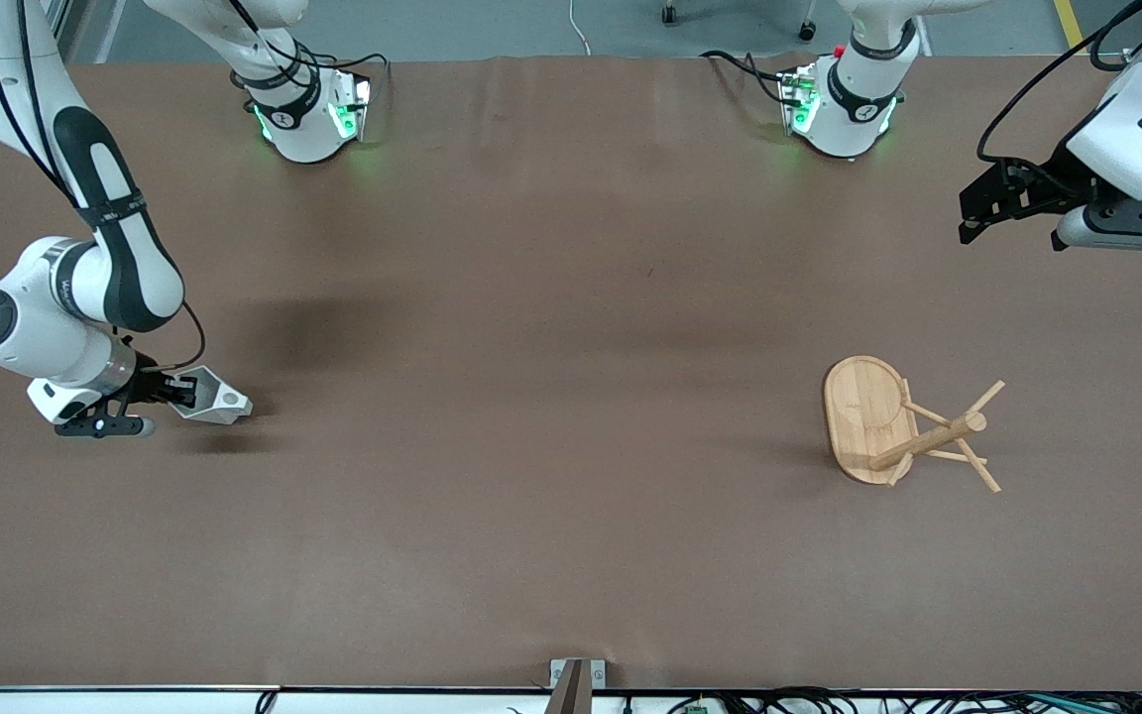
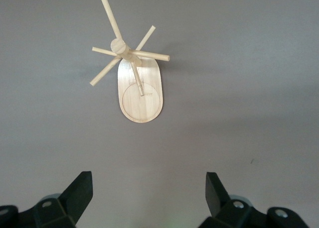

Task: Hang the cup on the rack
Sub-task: 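Reach the right gripper down to the white cup and grasp it, then lift the cup with the right gripper while the left gripper reaches it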

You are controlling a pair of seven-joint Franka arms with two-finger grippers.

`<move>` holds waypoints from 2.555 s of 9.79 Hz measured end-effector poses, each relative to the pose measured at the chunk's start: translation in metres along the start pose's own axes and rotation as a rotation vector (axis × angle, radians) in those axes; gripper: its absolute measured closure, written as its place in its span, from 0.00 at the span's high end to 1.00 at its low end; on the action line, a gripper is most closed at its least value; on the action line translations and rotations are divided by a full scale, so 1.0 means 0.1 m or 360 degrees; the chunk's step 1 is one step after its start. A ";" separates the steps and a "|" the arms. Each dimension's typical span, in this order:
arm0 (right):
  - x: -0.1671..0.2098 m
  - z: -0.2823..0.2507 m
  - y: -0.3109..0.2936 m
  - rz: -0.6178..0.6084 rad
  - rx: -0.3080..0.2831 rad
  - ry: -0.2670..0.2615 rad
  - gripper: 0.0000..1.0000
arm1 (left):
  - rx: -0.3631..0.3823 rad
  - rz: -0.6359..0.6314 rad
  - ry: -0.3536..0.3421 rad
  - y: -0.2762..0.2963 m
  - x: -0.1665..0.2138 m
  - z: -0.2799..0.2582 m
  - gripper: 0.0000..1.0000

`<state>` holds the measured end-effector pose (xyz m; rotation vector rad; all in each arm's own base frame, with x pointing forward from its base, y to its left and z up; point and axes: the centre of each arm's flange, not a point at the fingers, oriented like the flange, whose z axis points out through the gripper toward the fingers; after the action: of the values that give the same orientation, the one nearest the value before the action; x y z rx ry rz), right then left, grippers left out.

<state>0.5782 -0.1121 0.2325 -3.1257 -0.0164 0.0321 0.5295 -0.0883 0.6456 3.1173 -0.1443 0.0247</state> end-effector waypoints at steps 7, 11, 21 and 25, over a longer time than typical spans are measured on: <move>0.30 -1.94 -0.74 -0.0067 0.0406 -0.0172 0.07 | -0.0020 0.0275 -0.0004 0.90 -0.01 0.04 1.00; 0.10 -2.39 -1.89 -0.0130 0.1116 -0.0218 0.07 | -0.0053 0.0768 -0.0020 2.56 -0.58 0.13 1.00; -0.54 -2.07 -3.61 -0.0100 0.1944 -0.0602 0.07 | -0.0406 0.1370 0.0312 4.42 -0.89 0.42 1.00; -0.64 -2.05 -3.70 -0.0125 0.1984 -0.0679 0.07 | -0.0427 0.1561 0.0430 4.48 -0.72 0.55 1.00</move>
<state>0.5151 0.2543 0.4447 -1.8272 -0.0847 0.4878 0.4176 -0.5286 0.5980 2.4273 -1.4657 0.3894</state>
